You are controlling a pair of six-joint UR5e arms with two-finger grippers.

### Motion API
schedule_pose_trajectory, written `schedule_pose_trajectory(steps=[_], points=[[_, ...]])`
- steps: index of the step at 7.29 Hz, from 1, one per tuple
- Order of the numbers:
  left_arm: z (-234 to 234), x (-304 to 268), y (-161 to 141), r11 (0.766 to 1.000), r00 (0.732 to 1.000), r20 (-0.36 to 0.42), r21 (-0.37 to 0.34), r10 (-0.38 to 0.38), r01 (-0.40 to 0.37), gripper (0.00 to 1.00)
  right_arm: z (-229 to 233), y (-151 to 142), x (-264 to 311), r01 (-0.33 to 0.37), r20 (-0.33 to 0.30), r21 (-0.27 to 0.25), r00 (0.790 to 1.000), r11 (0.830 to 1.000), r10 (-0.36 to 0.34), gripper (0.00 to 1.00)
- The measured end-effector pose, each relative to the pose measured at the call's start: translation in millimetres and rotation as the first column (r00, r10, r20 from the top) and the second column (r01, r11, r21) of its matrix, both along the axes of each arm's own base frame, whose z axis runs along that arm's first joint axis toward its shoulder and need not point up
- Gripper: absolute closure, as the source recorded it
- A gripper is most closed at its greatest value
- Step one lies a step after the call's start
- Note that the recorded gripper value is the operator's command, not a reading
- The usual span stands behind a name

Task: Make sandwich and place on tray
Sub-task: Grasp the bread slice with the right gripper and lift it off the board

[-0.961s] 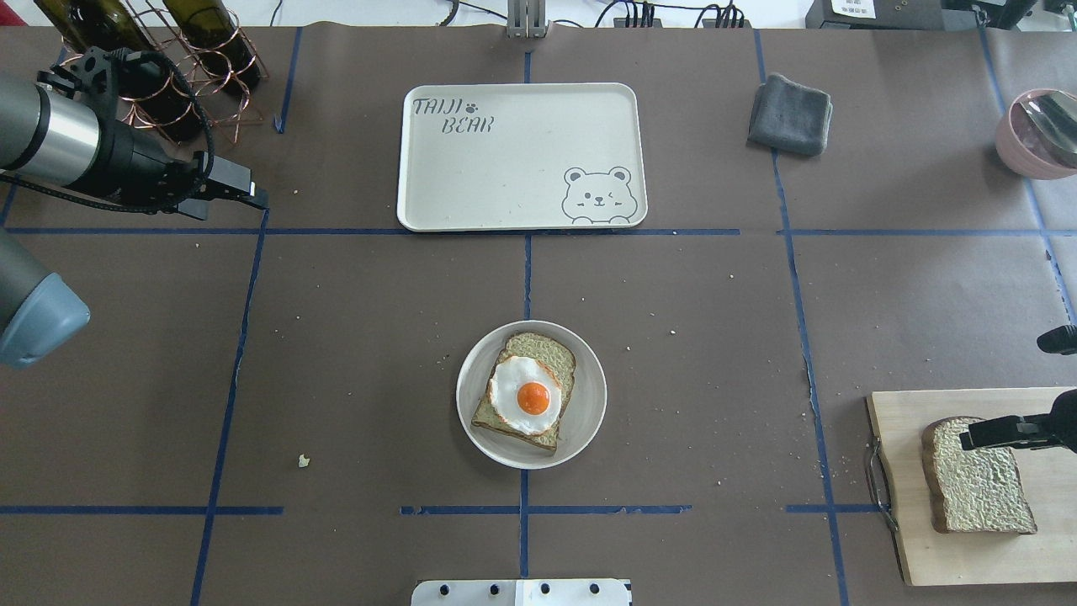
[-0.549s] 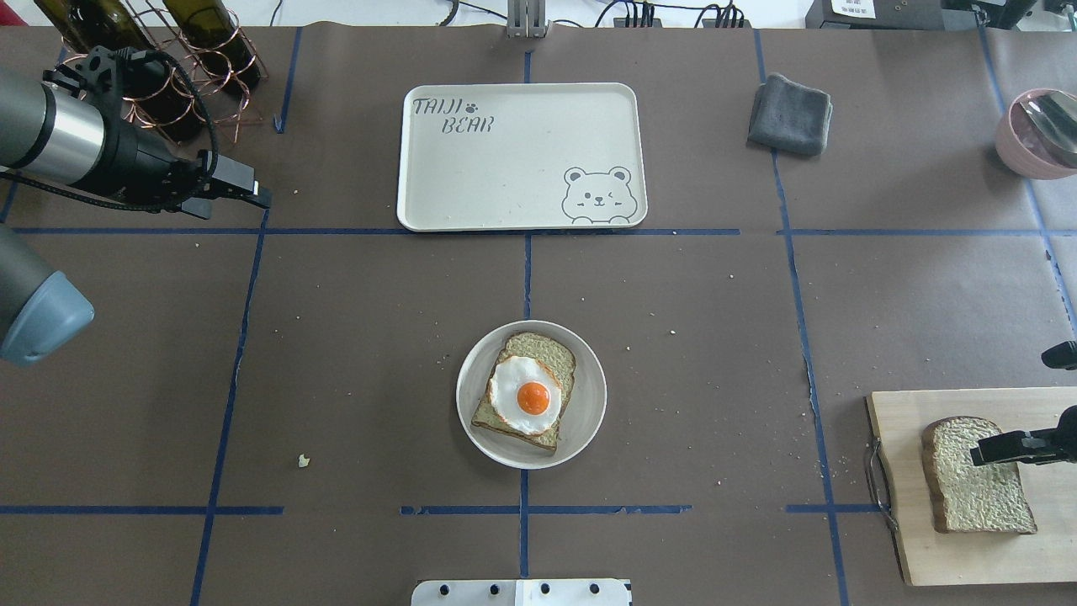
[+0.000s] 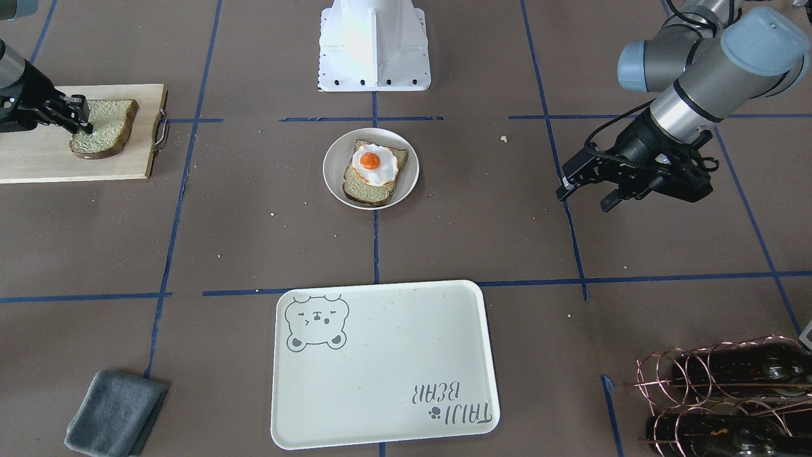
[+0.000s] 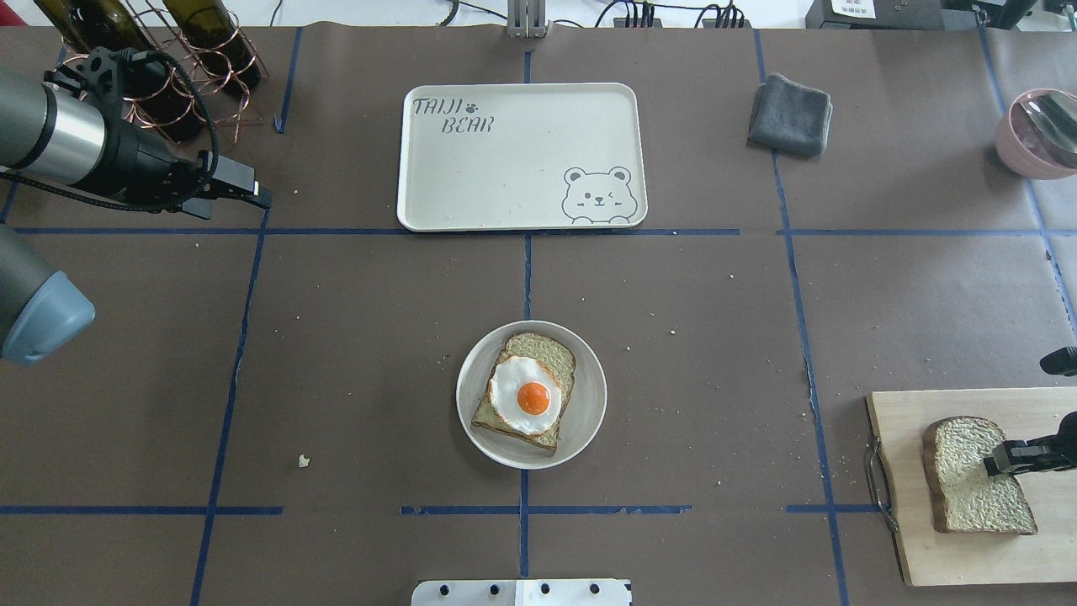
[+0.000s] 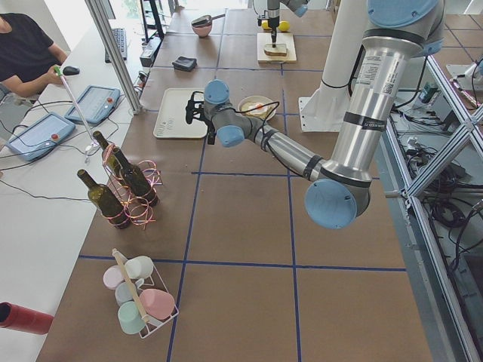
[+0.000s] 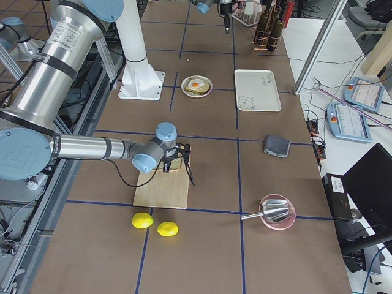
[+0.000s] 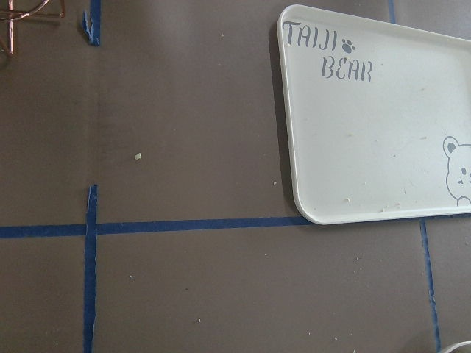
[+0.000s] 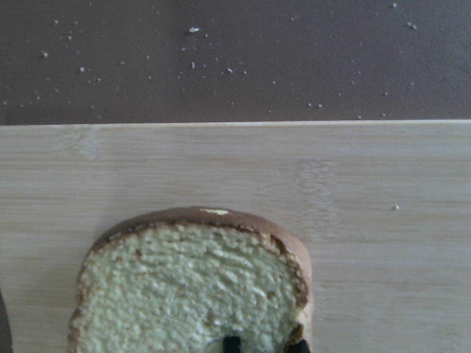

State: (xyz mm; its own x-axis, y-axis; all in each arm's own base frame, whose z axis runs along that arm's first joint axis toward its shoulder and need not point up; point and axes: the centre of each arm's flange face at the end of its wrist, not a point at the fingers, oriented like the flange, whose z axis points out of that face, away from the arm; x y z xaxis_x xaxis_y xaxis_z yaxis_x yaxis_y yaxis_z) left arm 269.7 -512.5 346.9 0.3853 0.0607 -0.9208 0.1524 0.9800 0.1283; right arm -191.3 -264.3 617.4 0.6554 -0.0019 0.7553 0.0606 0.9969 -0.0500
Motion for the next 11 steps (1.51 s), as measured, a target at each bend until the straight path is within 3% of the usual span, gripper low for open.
schedule_pose_trajectory(steps=[5, 8, 11], points=[[0.9, 0.3, -0.3, 1.0, 1.0, 0.0, -0.002, 0.0, 0.0, 0.0, -10.8, -1.6, -0.4, -0.003, 0.048, 0.039, 0.999, 0.999, 0.001, 1.0], [1.6, 0.5, -0.6, 1.0, 1.0, 0.0, -0.003, 0.0, 0.0, 0.0, -43.0, -11.1, 6.0, -0.017, 0.14, 0.064, 0.99, 0.998, 0.008, 1.0], [1.5, 0.4, -0.5, 1.0, 1.0, -0.001, -0.002, 0.0, 0.0, 0.0, -75.5, -32.7, 29.8, -0.037, 0.266, 0.051, 0.964, 0.998, 0.022, 1.0]])
